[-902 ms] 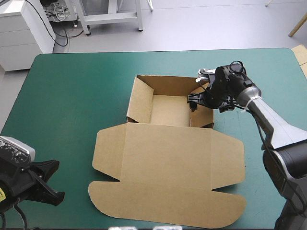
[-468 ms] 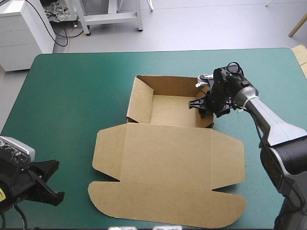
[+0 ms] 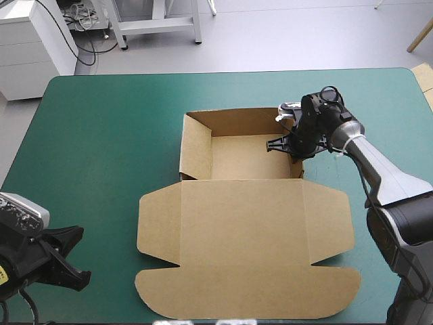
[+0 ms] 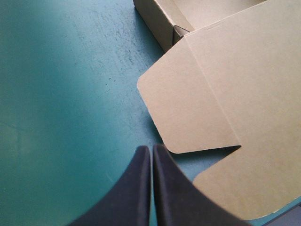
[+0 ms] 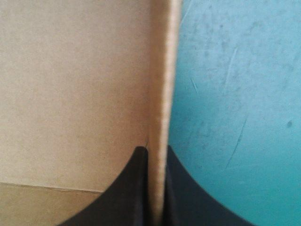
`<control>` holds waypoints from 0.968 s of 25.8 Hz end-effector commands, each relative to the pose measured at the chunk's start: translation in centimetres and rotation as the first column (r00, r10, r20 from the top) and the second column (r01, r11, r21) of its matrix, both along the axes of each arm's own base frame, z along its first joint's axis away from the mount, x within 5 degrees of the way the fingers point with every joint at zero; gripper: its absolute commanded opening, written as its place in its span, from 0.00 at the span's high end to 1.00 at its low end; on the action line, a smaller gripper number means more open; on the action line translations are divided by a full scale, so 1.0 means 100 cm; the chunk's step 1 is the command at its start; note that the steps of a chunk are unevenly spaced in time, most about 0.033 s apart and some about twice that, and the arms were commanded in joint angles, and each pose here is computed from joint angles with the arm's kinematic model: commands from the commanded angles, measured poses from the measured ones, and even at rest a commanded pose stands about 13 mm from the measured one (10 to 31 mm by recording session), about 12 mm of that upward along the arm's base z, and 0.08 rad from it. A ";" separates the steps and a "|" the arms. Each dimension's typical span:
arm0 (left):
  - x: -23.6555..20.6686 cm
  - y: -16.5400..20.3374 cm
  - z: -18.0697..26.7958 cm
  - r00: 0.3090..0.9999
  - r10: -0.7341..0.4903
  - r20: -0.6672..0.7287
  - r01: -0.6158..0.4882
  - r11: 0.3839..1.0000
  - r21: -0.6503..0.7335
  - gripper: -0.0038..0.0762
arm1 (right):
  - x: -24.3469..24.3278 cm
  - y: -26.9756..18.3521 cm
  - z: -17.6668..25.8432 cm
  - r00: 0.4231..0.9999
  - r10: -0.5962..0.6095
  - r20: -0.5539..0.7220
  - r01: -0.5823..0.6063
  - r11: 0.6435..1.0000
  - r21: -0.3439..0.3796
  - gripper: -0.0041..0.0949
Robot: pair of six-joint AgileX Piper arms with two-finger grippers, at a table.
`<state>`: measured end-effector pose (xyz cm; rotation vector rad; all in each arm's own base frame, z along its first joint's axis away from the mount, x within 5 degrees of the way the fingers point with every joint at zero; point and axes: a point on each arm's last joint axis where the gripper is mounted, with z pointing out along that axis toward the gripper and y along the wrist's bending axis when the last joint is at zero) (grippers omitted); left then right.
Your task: Fold the box
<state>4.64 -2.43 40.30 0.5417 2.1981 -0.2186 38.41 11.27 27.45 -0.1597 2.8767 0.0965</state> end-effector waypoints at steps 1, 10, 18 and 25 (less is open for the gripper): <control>-0.001 -0.001 0.004 1.000 -0.008 -0.009 0.008 1.000 -0.010 0.96 | 0.004 -0.020 0.043 0.988 0.003 0.155 0.003 0.999 -0.039 0.96; -0.001 -0.001 0.004 1.000 -0.008 -0.009 0.008 1.000 -0.010 0.96 | 0.021 -0.155 0.092 0.904 -0.225 0.363 0.318 0.921 -0.223 0.96; 0.000 -0.001 0.004 1.000 -0.008 -0.008 0.008 1.000 -0.010 0.96 | -0.002 -0.273 0.085 0.789 -0.499 0.359 0.577 0.803 -0.151 0.96; 0.000 -0.001 0.005 1.000 -0.007 -0.003 0.007 1.000 -0.013 0.96 | -0.010 -0.304 0.070 0.800 -0.523 0.294 0.580 0.800 -0.156 0.66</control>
